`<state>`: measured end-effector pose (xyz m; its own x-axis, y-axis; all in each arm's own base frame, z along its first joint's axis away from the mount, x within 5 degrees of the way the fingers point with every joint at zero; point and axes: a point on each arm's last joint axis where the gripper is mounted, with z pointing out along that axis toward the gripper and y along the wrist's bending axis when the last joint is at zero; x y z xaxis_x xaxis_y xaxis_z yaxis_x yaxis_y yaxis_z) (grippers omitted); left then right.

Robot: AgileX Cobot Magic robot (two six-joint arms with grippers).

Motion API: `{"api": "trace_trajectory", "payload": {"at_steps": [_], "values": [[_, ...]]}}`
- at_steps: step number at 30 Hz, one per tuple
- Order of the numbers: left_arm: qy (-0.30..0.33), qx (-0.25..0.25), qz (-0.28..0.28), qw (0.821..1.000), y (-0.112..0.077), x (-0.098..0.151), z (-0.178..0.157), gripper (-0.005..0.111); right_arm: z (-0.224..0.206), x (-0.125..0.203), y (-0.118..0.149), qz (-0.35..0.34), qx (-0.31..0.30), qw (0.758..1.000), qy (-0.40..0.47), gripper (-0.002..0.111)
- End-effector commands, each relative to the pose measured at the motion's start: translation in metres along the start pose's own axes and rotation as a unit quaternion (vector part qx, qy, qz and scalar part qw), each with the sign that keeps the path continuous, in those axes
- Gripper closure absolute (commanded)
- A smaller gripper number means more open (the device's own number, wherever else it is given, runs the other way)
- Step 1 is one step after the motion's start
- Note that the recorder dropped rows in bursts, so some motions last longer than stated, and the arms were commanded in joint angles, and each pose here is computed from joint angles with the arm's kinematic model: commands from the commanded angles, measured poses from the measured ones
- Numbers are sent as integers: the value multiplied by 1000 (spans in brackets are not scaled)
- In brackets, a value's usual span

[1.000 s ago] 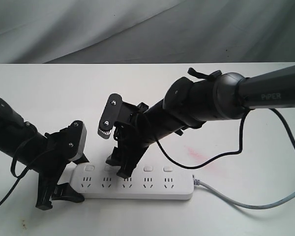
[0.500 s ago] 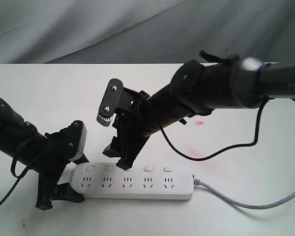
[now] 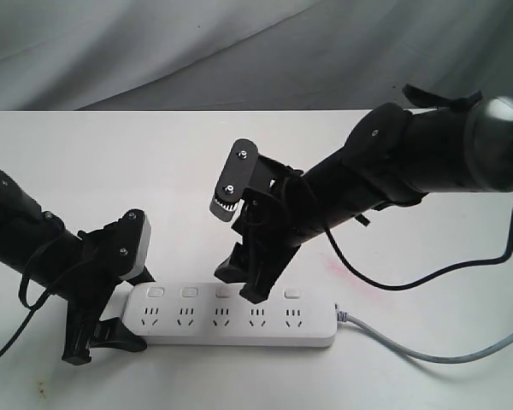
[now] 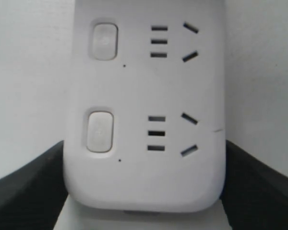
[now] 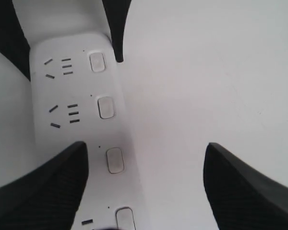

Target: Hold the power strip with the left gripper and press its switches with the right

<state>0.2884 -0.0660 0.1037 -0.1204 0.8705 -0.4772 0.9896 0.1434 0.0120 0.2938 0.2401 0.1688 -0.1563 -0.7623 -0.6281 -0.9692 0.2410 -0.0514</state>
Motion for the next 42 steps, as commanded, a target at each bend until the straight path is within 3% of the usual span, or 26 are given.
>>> {"api": "trace_trajectory", "payload": {"at_steps": [1, 23, 42], "values": [[15, -13, 6, 1000, 2, 3, 3, 43, 13, 5, 1, -1, -4, 1000, -1, 45], [15, -13, 5, 1000, 2, 3, 3, 43, 31, 11, -9, -5, 40, 999, 15, 45], [15, -13, 7, 1000, 2, 3, 3, 43, 33, 8, -3, -28, 33, 999, 22, 45]]}}
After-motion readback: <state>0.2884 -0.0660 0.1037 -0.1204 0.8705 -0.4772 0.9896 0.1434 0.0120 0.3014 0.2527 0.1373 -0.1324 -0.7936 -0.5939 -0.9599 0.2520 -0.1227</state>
